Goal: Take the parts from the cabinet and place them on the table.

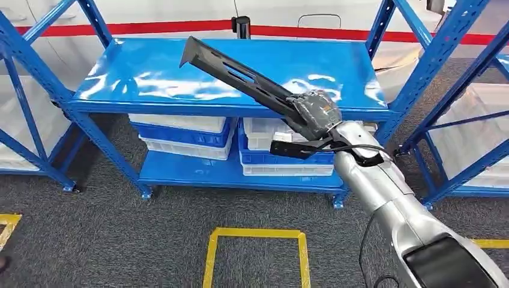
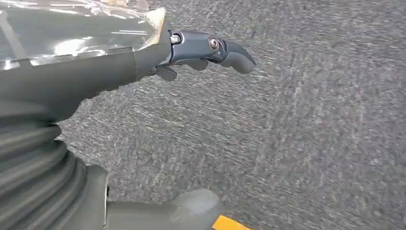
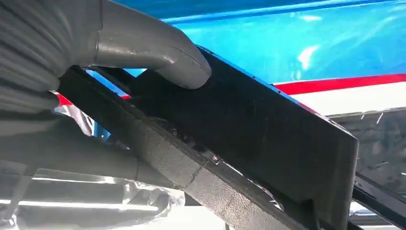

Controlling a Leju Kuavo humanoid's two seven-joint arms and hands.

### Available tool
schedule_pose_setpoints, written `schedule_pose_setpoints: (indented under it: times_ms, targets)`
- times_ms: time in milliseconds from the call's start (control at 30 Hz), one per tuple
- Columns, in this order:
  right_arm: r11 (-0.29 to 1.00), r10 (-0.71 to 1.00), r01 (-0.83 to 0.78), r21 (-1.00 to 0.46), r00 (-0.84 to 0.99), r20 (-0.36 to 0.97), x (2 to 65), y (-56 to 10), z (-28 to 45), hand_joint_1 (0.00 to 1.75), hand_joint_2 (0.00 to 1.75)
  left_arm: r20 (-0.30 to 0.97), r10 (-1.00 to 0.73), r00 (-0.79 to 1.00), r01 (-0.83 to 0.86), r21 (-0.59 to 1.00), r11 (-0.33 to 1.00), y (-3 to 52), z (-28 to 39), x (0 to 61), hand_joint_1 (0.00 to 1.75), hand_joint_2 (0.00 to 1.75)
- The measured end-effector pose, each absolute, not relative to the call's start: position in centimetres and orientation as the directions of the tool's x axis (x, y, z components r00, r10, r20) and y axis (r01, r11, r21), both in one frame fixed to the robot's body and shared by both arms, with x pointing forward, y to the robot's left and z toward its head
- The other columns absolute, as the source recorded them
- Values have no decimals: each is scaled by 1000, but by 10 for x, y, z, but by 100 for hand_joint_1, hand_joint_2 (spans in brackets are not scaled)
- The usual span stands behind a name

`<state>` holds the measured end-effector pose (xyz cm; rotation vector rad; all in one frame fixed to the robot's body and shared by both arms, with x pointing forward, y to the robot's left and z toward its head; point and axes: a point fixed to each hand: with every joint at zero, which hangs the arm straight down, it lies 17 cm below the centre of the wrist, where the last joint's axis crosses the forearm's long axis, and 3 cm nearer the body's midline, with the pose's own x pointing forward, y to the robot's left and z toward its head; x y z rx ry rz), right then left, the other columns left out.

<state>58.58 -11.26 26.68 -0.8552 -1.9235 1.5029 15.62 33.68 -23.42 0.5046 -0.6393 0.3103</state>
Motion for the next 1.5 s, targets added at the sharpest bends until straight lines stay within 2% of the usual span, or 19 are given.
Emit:
schedule_pose_setpoints:
  times_ms: [633, 1067, 1500]
  targets:
    - [181, 769, 155, -971, -638, 41, 587, -118, 268, 175, 175, 634, 120, 764, -424, 353, 834, 339, -234, 155, 0, 175]
    - [200, 743, 168, -965, -668, 38, 581, -88, 281, 175, 175, 634, 142, 761, -448, 354, 821, 343, -234, 153, 0, 175]
    - [198, 769, 178, -964, -638, 40, 589, -105, 284, 175, 175, 638, 136, 758, -443, 350, 826, 344, -234, 153, 0, 175]
